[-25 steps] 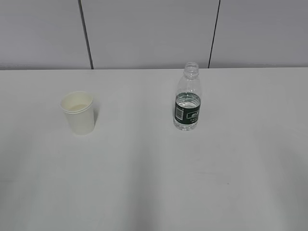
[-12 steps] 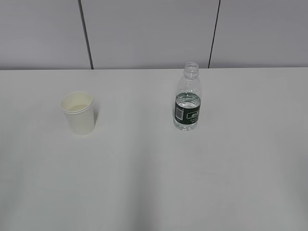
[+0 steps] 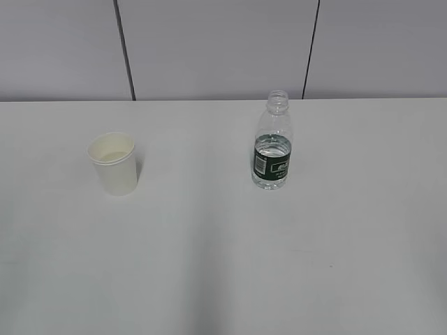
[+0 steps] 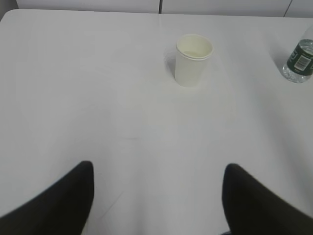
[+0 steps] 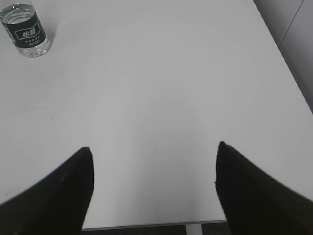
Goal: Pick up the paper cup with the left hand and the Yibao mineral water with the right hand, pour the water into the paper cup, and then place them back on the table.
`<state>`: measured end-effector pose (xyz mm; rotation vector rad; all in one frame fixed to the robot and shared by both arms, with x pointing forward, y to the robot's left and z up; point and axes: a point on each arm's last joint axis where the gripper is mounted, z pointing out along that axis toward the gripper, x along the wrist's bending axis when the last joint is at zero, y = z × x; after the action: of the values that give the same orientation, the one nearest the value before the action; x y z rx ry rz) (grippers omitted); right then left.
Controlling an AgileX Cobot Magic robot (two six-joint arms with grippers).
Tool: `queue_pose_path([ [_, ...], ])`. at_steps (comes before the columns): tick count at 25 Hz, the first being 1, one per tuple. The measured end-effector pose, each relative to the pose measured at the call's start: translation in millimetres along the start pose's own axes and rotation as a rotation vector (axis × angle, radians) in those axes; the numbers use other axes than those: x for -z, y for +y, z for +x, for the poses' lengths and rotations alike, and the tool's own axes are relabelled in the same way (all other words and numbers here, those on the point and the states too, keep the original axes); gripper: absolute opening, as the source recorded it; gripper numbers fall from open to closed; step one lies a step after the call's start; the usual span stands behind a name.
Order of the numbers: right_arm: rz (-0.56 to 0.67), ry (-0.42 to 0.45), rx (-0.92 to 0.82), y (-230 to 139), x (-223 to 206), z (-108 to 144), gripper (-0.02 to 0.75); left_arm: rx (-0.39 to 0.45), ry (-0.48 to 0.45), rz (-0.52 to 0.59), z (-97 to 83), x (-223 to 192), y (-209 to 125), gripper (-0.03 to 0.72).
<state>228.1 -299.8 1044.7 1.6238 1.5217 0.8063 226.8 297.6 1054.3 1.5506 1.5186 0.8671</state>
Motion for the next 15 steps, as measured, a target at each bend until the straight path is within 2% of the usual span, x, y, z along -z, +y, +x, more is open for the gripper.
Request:
queue_pose_path([
  [15,0.0,0.0,0.0,0.0,0.0,0.0,0.573,-0.002,0.0,0.0,0.0,0.0,0.0,0.496],
])
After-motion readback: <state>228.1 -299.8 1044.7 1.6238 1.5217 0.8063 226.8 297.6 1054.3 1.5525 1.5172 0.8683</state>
